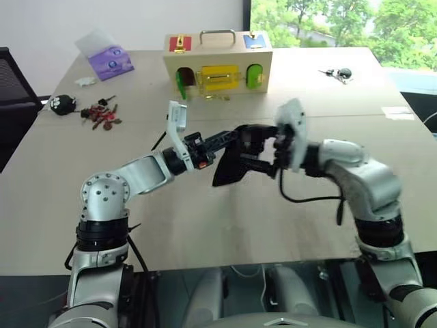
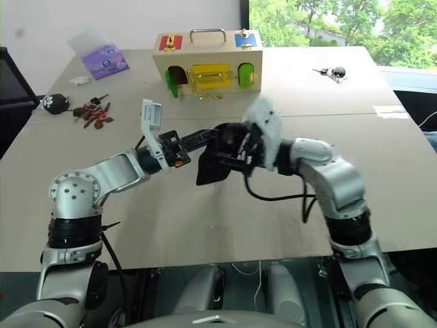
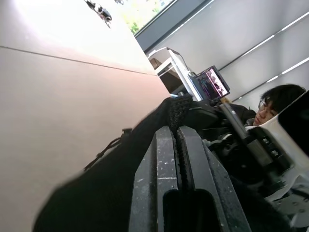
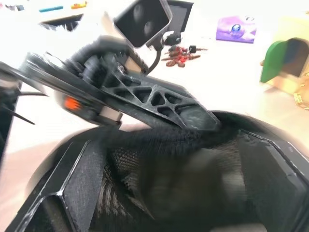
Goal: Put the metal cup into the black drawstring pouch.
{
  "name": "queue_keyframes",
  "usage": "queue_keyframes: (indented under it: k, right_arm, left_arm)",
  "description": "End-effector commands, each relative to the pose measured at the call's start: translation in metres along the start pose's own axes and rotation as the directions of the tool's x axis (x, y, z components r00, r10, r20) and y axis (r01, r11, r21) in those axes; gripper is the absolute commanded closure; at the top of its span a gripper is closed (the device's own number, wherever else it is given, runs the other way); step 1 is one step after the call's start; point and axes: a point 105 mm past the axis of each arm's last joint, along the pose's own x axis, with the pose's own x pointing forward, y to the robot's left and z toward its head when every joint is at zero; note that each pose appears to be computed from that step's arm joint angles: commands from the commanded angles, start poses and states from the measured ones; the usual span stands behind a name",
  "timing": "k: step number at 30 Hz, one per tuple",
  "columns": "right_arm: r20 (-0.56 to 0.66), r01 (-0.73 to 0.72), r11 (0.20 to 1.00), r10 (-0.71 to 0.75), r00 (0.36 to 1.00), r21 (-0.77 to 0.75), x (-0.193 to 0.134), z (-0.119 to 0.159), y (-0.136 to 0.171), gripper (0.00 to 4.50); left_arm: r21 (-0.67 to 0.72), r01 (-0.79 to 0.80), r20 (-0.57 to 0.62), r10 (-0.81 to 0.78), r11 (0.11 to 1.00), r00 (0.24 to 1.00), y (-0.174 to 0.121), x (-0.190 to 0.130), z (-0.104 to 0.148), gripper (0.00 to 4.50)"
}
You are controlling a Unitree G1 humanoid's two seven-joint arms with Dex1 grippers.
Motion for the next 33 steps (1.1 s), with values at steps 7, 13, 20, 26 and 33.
queue_keyframes:
  k: [7,13,20,26,33]
  right_arm:
    - [-0.184,0.195,0.967,-0.224,0.957,-0.163,-0.033,-0.056,-0.024,0.14]
    - [-0.170,0.205,0.963,-0.234,0.957,-0.173,-0.004,-0.081,-0.023,0.14]
    - [-0.087,0.142,0.988,-0.147,0.985,-0.062,0.024,-0.072,-0.008,0.14]
    - [-0.024,0.127,0.992,-0.127,0.992,-0.003,0.054,-0.070,-0.008,0.14]
    - [0.011,0.087,0.996,-0.087,0.996,0.024,0.076,-0.071,-0.006,1.06]
  left_arm:
    - [0.079,0.016,-0.003,-0.016,0.997,1.000,0.014,-0.018,0.012,4.50]
    - [0.135,0.027,-0.029,-0.024,0.990,0.999,0.016,-0.033,0.026,4.50]
    - [0.160,0.023,-0.031,-0.018,0.987,0.999,0.014,-0.036,0.031,4.50]
    - [0.172,0.026,-0.053,-0.017,0.985,0.998,0.010,-0.038,0.028,4.50]
    - [0.188,0.037,-0.055,-0.027,0.982,0.998,0.001,-0.040,0.027,4.50]
